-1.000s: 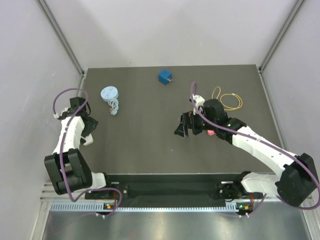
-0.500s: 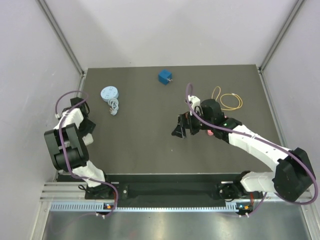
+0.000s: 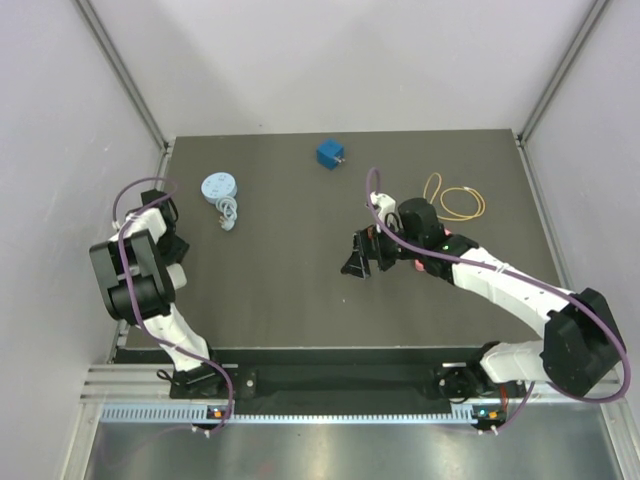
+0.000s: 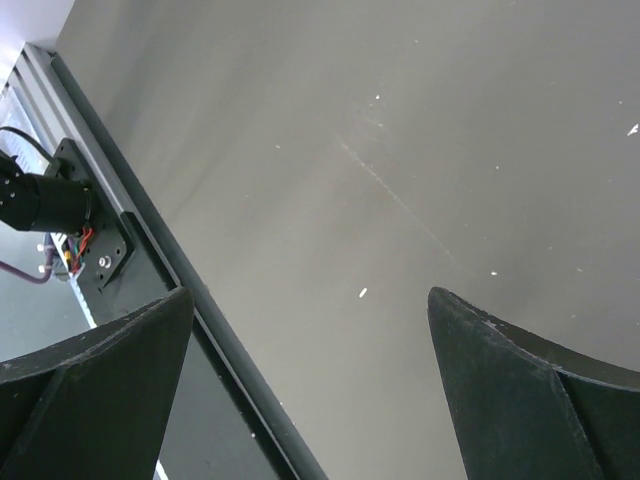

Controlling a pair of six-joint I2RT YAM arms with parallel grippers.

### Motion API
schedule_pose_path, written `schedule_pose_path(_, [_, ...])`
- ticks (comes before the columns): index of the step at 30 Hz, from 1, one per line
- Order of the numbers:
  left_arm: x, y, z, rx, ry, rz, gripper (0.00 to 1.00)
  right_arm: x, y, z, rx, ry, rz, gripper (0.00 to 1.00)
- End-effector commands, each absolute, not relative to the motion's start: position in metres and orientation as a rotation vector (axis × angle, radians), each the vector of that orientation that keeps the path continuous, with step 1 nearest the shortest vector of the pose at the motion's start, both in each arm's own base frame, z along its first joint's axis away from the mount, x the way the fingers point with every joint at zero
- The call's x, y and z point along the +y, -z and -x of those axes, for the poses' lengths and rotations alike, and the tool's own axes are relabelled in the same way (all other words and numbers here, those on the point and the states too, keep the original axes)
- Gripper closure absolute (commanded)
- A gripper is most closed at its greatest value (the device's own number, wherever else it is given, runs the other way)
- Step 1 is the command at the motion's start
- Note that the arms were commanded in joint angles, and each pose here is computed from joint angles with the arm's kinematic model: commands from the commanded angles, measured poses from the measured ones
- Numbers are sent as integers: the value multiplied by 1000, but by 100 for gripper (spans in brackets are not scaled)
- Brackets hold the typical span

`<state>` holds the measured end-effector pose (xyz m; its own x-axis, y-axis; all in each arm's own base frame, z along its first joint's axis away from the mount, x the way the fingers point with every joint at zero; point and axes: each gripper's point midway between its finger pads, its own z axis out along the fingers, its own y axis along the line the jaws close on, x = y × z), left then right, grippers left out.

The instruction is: Insert the plug

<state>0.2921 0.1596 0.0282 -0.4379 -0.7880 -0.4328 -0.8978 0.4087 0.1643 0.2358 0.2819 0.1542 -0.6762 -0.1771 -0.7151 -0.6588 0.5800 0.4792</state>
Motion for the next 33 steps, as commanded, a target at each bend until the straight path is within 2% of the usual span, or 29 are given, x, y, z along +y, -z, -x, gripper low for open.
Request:
schedule_pose_path(1, [160, -39, -306, 2364, -473, 1442, 26, 293, -170, -239, 2111, -1040, 710, 0])
schedule_pose_path(10, [81, -35, -298, 2506, -61, 1261, 47, 280, -167, -242, 2150, -943, 674, 0])
schedule_pose_path(19, [-18, -64, -288, 2561, 168, 1005, 48, 261, -167, -231, 2201, -910, 529, 0])
schedule_pose_path(23, [-23, -91, -290, 2520, 195, 962, 44, 256, -174, -225, 2191, -910, 462, 0])
schedule_pose_path(25, [1, -102, -288, 2494, 19, 960, 41, 257, -177, -222, 2192, -909, 443, 0])
schedule_pose_path(26, [12, -104, -285, 2488, -57, 982, 31, 258, -181, -220, 2182, -915, 446, 0])
schedule_pose_path(27, [25, -106, -283, 2466, -130, 1026, 26, 260, -183, -217, 2184, -919, 448, 0])
schedule_pose_path(32, [48, -103, -287, 2416, -66, 1190, 21, 272, -188, -210, 2173, -939, 478, 0])
schedule_pose_path(33, [49, -100, -287, 2404, -50, 1227, 14, 275, -188, -208, 2172, -944, 491, 0])
